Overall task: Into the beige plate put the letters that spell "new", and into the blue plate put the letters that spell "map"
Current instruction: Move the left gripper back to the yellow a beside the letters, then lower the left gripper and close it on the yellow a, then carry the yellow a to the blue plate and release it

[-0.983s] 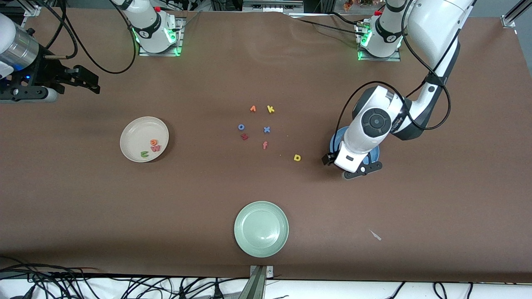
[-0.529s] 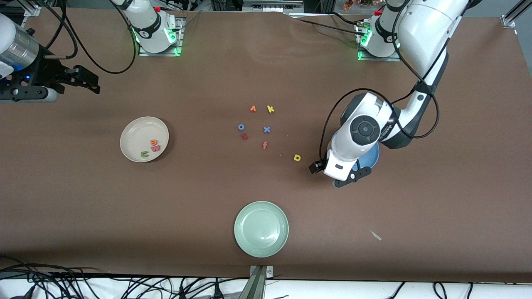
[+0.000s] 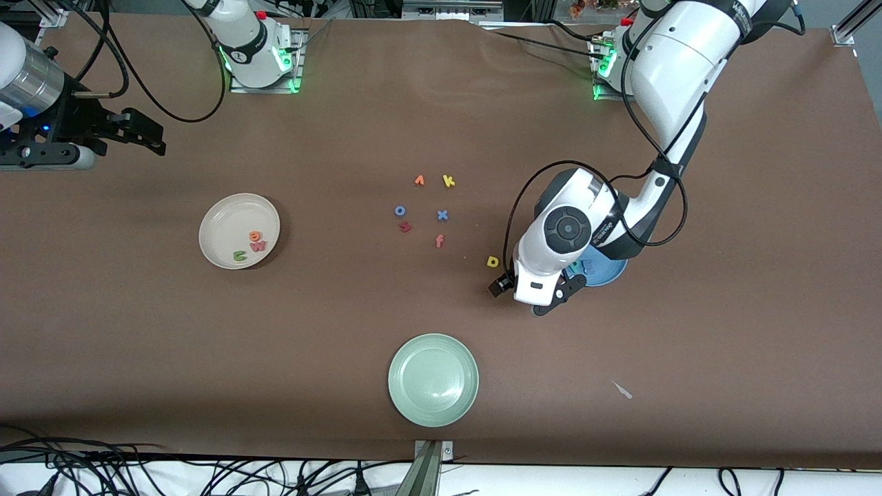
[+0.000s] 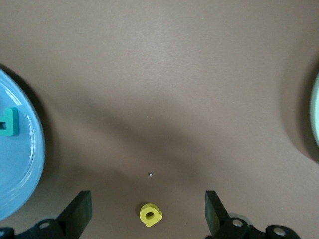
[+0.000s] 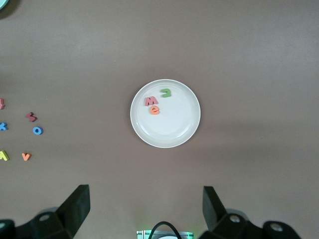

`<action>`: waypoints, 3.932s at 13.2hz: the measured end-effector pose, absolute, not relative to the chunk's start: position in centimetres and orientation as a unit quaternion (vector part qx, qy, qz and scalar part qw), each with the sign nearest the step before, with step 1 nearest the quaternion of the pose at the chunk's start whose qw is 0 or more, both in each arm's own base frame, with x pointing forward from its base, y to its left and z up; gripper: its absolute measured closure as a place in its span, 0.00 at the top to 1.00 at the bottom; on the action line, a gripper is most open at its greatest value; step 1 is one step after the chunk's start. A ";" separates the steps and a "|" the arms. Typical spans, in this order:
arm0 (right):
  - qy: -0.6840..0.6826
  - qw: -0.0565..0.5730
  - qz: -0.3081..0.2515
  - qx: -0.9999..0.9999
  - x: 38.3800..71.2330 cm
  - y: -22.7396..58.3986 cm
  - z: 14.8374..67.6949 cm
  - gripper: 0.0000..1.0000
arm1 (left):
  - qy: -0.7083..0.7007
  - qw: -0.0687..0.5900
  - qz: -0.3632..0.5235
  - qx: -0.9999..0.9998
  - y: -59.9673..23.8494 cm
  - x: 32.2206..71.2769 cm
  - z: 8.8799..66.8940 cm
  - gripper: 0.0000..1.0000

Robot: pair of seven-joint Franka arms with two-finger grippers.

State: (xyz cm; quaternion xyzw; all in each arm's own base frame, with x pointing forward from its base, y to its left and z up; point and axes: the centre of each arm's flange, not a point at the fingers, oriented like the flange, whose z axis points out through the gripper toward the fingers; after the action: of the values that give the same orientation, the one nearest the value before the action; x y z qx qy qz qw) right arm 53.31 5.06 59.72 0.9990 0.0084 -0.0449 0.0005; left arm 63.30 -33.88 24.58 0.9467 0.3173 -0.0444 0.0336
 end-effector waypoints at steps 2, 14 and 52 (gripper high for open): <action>0.009 0.001 -0.045 0.999 53.3 5.1 59.7 1.00 | 0.322 0.032 -0.047 0.945 -33.9 63.4 24.0 1.00; 0.009 0.000 -0.043 0.999 53.3 5.2 59.9 1.00 | 0.352 -0.012 -0.062 0.934 -38.3 59.8 18.1 0.91; 0.010 0.000 -0.042 0.999 53.3 5.2 60.0 1.00 | 0.120 -0.088 -0.059 0.987 -23.5 60.7 31.0 1.00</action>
State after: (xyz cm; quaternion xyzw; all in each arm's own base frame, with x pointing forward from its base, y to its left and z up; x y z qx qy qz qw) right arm 53.33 5.23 59.99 0.9991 0.0100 -0.0417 0.0004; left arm 60.75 -23.50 31.00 0.9871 0.1199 -0.0586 -0.0883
